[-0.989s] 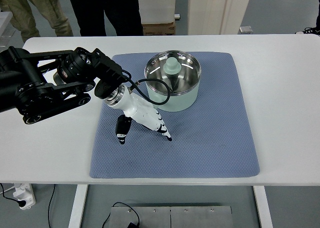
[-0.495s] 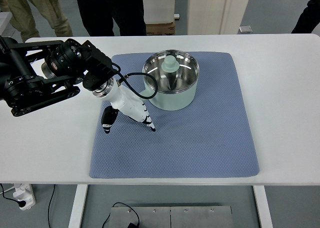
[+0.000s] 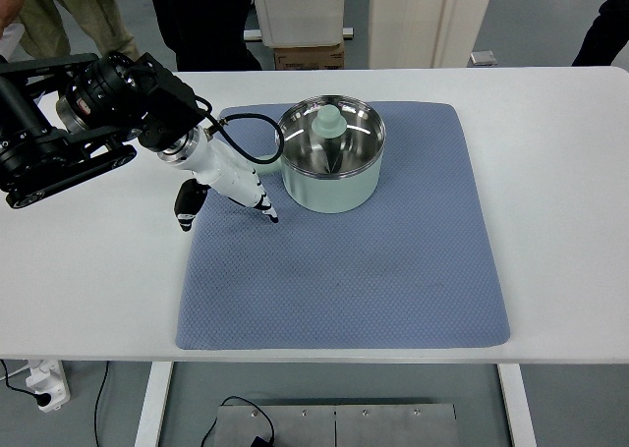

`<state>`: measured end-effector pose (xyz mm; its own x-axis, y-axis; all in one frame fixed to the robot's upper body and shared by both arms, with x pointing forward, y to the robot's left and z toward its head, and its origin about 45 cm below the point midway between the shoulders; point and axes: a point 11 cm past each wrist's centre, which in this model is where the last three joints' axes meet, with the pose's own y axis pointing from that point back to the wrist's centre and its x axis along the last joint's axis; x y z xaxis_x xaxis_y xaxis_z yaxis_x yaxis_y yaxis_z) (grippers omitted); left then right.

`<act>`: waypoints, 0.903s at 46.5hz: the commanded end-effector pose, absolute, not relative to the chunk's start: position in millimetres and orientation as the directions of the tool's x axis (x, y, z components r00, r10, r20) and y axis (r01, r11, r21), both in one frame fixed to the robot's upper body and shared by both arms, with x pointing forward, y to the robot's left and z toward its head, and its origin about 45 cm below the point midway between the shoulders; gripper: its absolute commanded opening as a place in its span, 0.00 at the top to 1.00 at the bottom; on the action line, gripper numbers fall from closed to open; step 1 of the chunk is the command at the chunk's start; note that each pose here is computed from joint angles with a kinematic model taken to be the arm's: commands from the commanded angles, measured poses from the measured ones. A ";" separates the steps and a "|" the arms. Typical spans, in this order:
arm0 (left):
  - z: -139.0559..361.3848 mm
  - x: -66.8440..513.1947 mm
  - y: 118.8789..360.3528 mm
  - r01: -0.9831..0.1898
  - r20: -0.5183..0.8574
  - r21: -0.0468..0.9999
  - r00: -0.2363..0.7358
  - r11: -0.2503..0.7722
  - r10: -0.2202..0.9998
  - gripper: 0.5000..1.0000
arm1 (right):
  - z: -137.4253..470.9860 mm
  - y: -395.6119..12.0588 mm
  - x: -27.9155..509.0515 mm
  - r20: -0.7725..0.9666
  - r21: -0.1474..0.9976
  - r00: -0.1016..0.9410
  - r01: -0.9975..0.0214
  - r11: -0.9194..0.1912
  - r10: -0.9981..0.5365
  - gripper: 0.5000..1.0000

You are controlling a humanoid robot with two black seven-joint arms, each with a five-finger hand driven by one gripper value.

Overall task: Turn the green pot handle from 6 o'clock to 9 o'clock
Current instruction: 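Push the handle with the left hand, rotating it toward the left arm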

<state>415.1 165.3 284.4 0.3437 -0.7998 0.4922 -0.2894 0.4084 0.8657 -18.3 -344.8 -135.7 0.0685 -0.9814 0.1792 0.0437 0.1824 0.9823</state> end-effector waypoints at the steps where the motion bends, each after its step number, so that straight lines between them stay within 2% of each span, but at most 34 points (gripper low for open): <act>1: 284.4 419.8 167.6 -0.302 0.492 0.865 0.354 0.401 -0.796 0.00 | -135.7 -344.8 -17.7 0.179 0.982 0.069 0.043 0.182 -0.981 0.00; 17: 281.4 432.6 178.3 -0.347 0.462 0.873 0.360 0.344 -0.811 0.00 | -135.7 -344.8 -17.9 0.179 0.982 0.069 0.044 0.183 -0.981 0.00; 42: 279.4 438.9 174.3 -0.374 0.448 0.872 0.346 0.317 -0.824 0.00 | -135.7 -344.8 -17.7 0.179 0.982 0.069 0.043 0.182 -0.981 0.00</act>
